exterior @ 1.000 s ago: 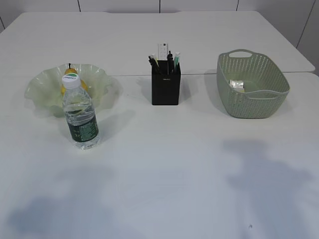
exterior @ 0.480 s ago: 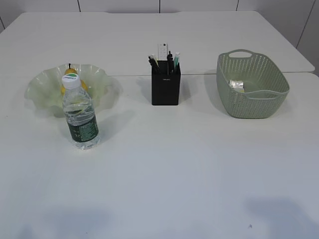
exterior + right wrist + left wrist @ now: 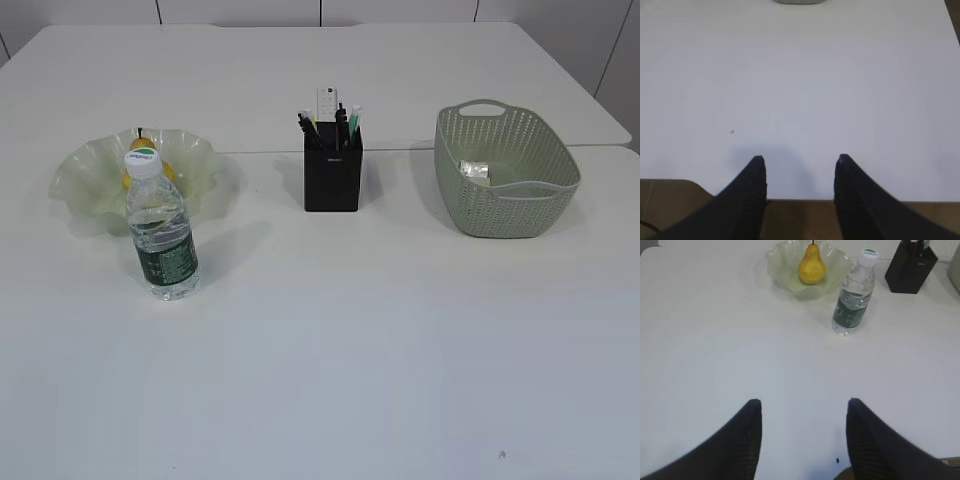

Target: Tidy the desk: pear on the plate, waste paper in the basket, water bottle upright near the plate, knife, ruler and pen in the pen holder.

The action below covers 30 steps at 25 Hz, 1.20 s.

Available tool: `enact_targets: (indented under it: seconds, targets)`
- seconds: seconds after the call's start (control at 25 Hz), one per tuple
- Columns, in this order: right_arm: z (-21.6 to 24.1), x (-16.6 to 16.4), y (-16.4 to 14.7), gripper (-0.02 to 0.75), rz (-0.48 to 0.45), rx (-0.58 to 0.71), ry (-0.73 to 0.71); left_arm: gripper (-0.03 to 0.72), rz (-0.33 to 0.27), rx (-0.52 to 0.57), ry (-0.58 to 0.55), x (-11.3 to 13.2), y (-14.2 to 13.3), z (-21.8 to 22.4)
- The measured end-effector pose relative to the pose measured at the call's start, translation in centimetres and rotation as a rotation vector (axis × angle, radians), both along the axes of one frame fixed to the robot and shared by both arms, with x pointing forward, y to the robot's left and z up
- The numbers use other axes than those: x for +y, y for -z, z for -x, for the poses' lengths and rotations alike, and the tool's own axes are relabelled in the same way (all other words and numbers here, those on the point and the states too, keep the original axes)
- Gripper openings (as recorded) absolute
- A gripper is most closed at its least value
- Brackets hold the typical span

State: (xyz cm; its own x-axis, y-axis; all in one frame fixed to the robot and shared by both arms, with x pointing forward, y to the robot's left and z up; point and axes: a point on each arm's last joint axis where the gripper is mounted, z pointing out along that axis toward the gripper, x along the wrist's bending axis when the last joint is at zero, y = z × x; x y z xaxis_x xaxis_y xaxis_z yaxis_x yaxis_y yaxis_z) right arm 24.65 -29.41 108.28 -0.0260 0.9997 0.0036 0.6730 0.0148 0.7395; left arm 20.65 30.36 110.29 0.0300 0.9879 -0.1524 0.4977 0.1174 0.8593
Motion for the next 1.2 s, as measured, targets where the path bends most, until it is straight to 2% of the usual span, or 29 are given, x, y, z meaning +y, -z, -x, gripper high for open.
enact_targets:
  seconds: [0.12, 0.4, 0.52, 0.64, 0.84, 1.04, 1.2]
  targets:
    - [1.3, -0.1, 0.0, 0.335, 0.018, -0.066, 0.01, 0.384, 0.025, -0.015, 0.023, -0.2, 0.1, 0.4]
    - [4.6, -0.1, 0.5, 0.336, 0.039, -0.231, 0.023, 0.384, 0.033, -0.023, 0.03, -0.3, 0.0, 0.7]
    - [4.7, -0.1, 0.5, 0.335, 0.039, -0.233, 0.026, 0.384, 0.03, -0.042, 0.025, -0.2, 0.1, 1.0]
    - [4.6, -0.1, 0.6, 0.335, 0.038, -0.23, 0.027, 0.384, -0.003, -0.057, -0.009, 0.2, 0.5, 1.3]
    - [4.1, -0.2, 1.5, 0.336, 0.037, -0.196, 0.026, 0.384, -0.046, 0.002, -0.044, 0.6, 2.1, 0.3]
    - [3.6, -0.2, 2.5, 0.336, 0.036, -0.155, 0.025, 0.384, -0.057, 0.072, -0.043, 0.5, 4.0, -0.7]
    - [3.3, -0.3, 2.9, 0.335, 0.048, -0.145, 0.035, 0.384, -0.058, 0.069, -0.042, 0.4, 4.7, -1.4]
